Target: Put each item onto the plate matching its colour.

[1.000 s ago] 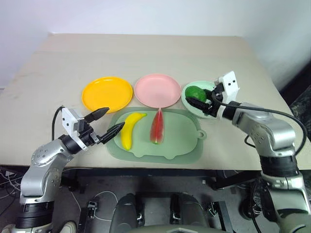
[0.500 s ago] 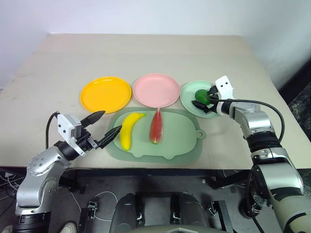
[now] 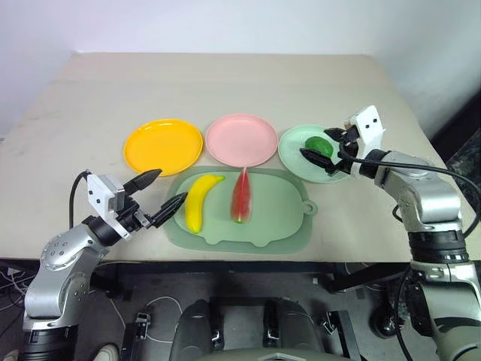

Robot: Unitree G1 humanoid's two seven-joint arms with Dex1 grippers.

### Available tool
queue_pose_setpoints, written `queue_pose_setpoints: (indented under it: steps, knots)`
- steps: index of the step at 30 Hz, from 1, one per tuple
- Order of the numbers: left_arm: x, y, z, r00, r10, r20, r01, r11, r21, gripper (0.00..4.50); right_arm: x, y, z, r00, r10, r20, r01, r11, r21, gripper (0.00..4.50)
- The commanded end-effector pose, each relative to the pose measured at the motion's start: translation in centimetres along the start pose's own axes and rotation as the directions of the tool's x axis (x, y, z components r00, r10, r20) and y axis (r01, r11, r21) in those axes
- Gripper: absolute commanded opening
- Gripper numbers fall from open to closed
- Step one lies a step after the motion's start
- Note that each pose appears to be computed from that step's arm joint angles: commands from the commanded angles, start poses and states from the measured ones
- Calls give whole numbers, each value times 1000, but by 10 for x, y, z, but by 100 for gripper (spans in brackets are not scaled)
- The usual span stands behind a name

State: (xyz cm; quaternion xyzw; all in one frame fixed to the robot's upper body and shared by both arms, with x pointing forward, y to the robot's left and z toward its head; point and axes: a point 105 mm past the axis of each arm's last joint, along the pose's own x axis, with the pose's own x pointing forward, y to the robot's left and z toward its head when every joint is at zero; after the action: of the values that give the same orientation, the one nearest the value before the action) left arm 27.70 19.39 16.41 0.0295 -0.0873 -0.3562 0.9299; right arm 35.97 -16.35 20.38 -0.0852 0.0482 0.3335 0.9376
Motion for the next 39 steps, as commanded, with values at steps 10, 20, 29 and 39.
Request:
queue_pose_setpoints:
  steps: [10, 20, 29, 39]
  knots:
    - [8, 0, 5, 999, -46, 21, 45, 998, 40, 450, 9, 104, 15, 938, 324, -120, -259, 889, 378, 448]
    - [10, -8, -3, 999, -47, 21, 47, 999, 18, 450, 52, 114, -1, 925, 239, -297, -105, 909, 404, 448]
    - [12, -11, -5, 998, -53, 23, 52, 999, 12, 450, 67, 124, -15, 882, 231, -410, -68, 925, 375, 448]
    - [12, -15, -9, 998, -67, 15, 67, 998, 2, 450, 73, 142, -30, 792, 261, -553, -139, 958, 252, 448]
